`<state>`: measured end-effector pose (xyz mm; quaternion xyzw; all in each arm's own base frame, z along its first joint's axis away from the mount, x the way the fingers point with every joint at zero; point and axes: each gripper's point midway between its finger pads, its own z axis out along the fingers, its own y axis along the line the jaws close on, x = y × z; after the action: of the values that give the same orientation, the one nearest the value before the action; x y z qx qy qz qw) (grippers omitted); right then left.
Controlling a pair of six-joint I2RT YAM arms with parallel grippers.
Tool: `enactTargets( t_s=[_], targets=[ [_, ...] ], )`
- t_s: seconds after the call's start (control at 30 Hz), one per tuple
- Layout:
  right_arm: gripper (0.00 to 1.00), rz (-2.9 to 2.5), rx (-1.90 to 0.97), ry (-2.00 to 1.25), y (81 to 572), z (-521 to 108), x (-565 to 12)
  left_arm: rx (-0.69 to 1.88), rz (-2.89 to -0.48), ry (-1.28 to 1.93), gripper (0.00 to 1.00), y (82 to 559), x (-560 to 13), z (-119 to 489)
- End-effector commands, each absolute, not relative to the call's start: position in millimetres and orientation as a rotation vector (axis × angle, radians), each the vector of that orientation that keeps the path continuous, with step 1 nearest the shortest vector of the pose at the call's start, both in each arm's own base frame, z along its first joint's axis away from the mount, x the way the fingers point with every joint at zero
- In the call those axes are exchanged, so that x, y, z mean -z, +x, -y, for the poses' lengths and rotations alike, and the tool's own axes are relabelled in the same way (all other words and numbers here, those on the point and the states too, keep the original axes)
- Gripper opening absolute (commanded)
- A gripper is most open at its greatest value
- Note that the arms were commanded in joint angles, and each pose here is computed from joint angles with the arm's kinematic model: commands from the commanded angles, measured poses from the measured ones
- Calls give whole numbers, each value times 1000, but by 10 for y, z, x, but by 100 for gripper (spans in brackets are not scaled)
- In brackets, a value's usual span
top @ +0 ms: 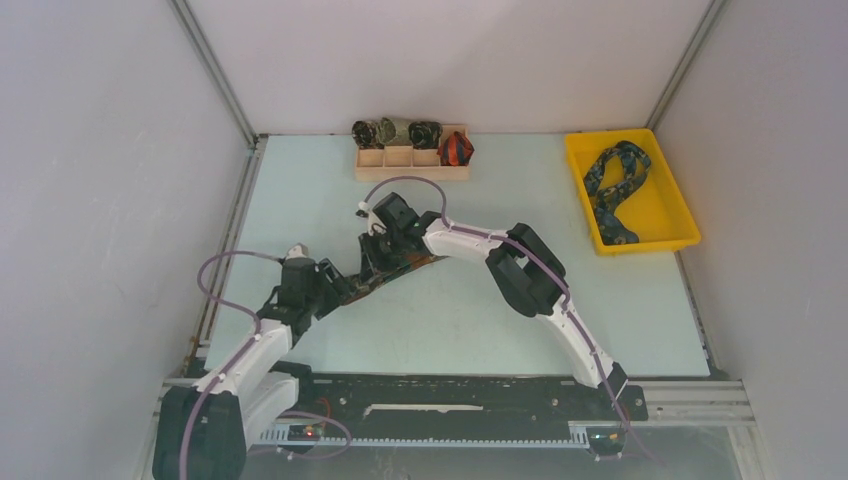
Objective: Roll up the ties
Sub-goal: Roll the tie at the center of the board.
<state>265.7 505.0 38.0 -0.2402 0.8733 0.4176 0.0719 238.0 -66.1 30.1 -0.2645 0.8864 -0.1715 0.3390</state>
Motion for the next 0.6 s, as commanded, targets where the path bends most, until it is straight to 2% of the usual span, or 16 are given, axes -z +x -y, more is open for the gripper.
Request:
enactTargets(
  t_s=[0.0,0.37,0.57],
  targets=[
    [23,-2627,-1231,-724,2709,-5021,-214,493,-2288,-653,67,2504,-382,723],
    [23,-2630,-1231,-722,2730,-5003,-198,470,-2272,-657,60,2627,-389,691],
    [23,-2631,-1232,-720,2747,-4988,-203,449,-2250,-660,47,2697,-406,649]
  ],
)
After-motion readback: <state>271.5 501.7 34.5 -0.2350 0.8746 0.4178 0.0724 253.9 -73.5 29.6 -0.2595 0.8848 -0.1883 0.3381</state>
